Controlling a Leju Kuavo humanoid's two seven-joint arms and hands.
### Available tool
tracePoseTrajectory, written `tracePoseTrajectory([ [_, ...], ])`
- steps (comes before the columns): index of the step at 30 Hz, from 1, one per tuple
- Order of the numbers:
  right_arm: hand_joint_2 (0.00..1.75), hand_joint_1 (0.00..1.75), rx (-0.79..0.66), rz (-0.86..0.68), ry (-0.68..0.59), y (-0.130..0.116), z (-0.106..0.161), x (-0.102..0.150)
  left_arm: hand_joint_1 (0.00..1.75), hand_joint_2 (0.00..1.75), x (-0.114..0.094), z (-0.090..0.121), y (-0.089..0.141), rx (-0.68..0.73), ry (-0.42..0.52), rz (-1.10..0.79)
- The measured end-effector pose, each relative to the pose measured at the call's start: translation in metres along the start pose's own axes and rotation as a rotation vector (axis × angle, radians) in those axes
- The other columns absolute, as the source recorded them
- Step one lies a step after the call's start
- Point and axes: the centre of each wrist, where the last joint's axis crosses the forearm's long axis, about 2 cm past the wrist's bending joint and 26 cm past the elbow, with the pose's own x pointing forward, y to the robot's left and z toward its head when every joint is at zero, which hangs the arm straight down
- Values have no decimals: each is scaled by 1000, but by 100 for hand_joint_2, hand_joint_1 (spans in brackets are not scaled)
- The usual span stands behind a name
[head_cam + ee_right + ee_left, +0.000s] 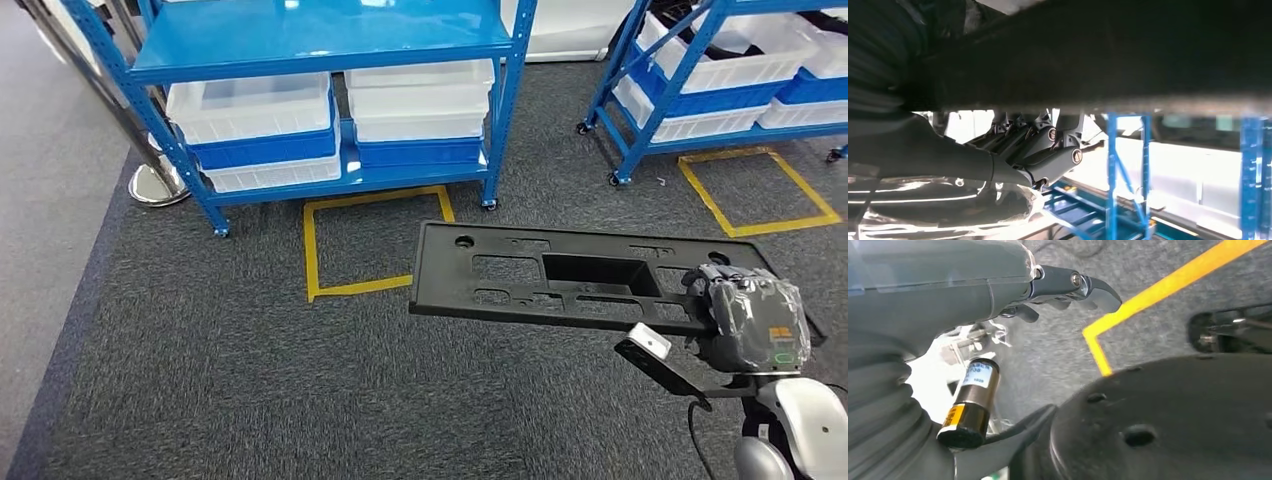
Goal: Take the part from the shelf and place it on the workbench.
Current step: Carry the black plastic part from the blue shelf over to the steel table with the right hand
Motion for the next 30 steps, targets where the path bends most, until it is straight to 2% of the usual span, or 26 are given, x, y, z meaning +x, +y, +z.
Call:
tracePoseTrajectory([
  [13, 175, 175, -2, 25, 6, -7, 1, -11, 0, 175, 1, 0, -5, -6, -4, 5],
  [30, 175, 175, -21, 41, 14, -13, -4, -11, 0, 175, -2, 0, -4, -6, -4, 15],
])
